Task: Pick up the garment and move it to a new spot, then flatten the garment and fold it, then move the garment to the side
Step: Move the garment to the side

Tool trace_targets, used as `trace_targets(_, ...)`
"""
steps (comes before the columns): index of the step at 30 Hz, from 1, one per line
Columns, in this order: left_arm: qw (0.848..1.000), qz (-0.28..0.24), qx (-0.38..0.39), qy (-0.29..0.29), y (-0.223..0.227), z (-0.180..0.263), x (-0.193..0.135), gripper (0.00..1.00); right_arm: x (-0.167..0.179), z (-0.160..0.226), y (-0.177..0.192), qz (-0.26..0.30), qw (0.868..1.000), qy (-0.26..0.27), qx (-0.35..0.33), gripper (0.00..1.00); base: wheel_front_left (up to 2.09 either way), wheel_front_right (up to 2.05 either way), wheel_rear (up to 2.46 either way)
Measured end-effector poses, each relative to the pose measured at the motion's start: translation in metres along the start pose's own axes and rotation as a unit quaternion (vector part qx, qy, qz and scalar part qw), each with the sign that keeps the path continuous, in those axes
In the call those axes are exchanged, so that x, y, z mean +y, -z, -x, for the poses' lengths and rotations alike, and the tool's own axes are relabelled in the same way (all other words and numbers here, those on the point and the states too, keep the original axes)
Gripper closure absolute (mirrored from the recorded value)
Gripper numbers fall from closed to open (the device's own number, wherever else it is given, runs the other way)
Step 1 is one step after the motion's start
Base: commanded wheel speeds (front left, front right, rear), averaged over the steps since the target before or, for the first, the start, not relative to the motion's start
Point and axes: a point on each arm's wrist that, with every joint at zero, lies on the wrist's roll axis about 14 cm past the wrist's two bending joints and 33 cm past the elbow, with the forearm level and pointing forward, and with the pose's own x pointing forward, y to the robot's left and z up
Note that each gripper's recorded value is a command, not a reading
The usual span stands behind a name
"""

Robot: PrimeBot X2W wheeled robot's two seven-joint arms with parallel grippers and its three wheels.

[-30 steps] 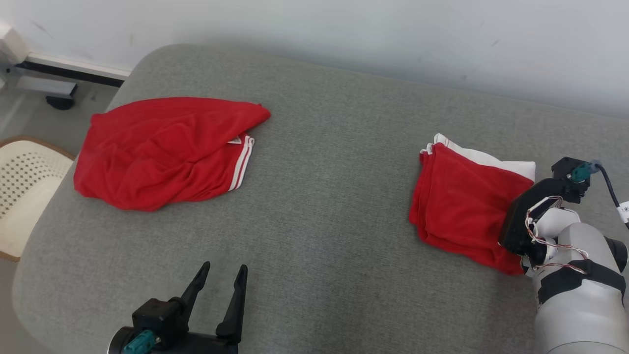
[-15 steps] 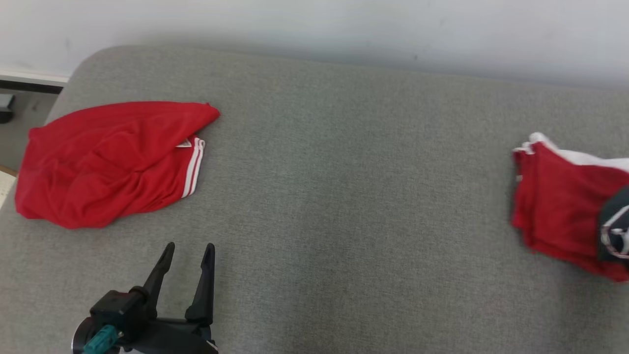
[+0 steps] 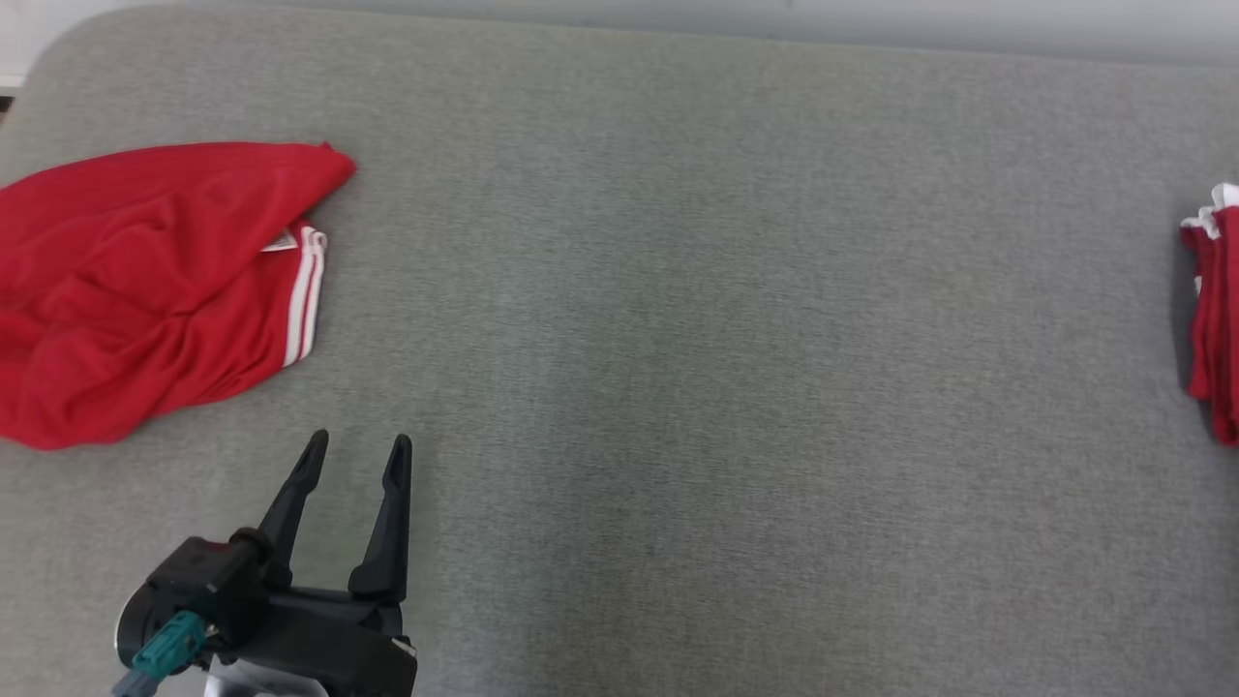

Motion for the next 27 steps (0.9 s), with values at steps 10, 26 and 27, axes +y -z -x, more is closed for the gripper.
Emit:
trace_targets(10,0.999,0.004,0.012,0.031,0.008,-0.011,-0.019,0.0,-0.018,0.011,0.002,0.048,0.998,0.02,-0.033,1.0,0.0,0.0,0.0)
trace_targets(26,0.999,0.015,-0.002,0.042,0.001,-0.009,-0.028,0.0,-0.044,0.023,-0.037,0.062,0.984,0.03,-0.164,0.0,0.0,0.0,0.0)
trace_targets(27,0.999,0.014,-0.007,0.041,-0.001,-0.008,-0.028,0.0,-0.037,0.025,-0.041,0.05,0.982,0.021,-0.179,0.0,0.0,0.0,0.0)
